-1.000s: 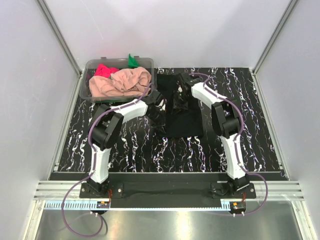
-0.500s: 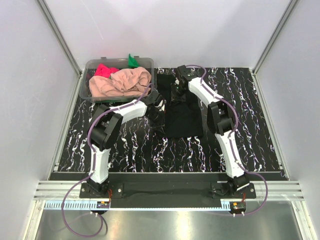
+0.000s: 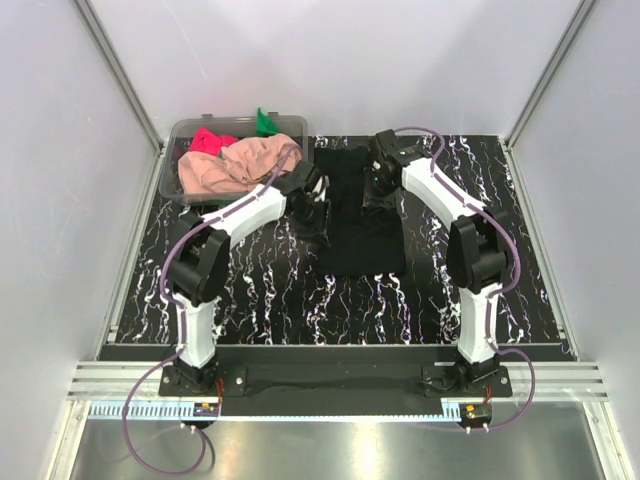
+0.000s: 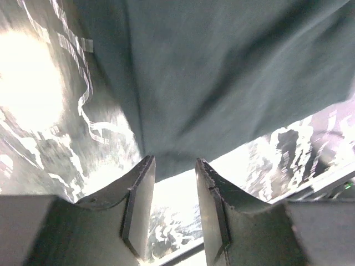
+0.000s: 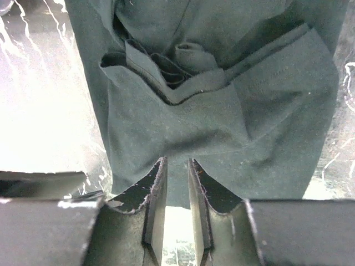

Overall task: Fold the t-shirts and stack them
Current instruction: Fold the tshirt

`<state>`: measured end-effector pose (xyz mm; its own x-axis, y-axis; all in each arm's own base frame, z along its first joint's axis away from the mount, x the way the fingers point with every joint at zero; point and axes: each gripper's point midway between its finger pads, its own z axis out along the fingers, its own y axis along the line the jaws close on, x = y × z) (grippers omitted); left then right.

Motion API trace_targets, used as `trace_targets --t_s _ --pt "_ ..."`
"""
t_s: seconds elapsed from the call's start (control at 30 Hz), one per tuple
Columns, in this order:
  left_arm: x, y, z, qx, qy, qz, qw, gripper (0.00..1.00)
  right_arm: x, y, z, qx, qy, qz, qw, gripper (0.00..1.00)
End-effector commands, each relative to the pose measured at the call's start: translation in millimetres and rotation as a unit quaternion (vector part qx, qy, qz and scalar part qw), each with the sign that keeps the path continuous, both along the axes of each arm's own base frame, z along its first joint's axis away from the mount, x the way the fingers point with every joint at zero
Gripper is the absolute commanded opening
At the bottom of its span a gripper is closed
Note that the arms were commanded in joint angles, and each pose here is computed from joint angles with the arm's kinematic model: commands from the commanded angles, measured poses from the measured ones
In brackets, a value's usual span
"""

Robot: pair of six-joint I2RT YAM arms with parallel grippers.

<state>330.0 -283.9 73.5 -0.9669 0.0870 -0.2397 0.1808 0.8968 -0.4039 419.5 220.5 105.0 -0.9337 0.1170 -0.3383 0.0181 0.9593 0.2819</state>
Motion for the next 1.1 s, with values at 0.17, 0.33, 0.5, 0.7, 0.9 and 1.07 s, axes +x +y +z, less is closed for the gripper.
trace_targets --t_s 0.17,0.33,0.5,0.7,0.9,1.07 --pt "16.0 -0.6 40.0 -0.005 -0.043 -0.016 0.999 0.51 -44.5 -16.9 9.0 0.001 0.002 -0.022 1.000 0.32" --pt "11.1 -2.8 20.2 0.008 -0.017 -0.032 0.999 0.50 -73.8 -30.4 -15.6 -0.026 0.042 -0.032 0.998 0.32" --pt "0.8 -14.4 -2.2 0.019 0.003 -0.060 0.998 0.50 -88.4 -40.8 -24.7 -0.046 0.060 -0.064 0.995 0.32" --pt "-10.7 -28.5 -20.0 0.025 0.023 -0.080 0.996 0.49 -100.4 -57.5 -43.5 -0.088 0.082 -0.086 0.989 0.32" --pt "-10.3 -40.4 -24.5 0.035 0.013 -0.092 0.995 0.48 -99.3 -61.0 -49.2 -0.101 0.082 -0.082 0.988 0.29" --pt "-16.9 -33.9 -46.2 0.060 0.034 -0.082 0.994 0.17 -111.1 -63.9 -77.8 -0.118 0.124 -0.072 0.983 0.09"
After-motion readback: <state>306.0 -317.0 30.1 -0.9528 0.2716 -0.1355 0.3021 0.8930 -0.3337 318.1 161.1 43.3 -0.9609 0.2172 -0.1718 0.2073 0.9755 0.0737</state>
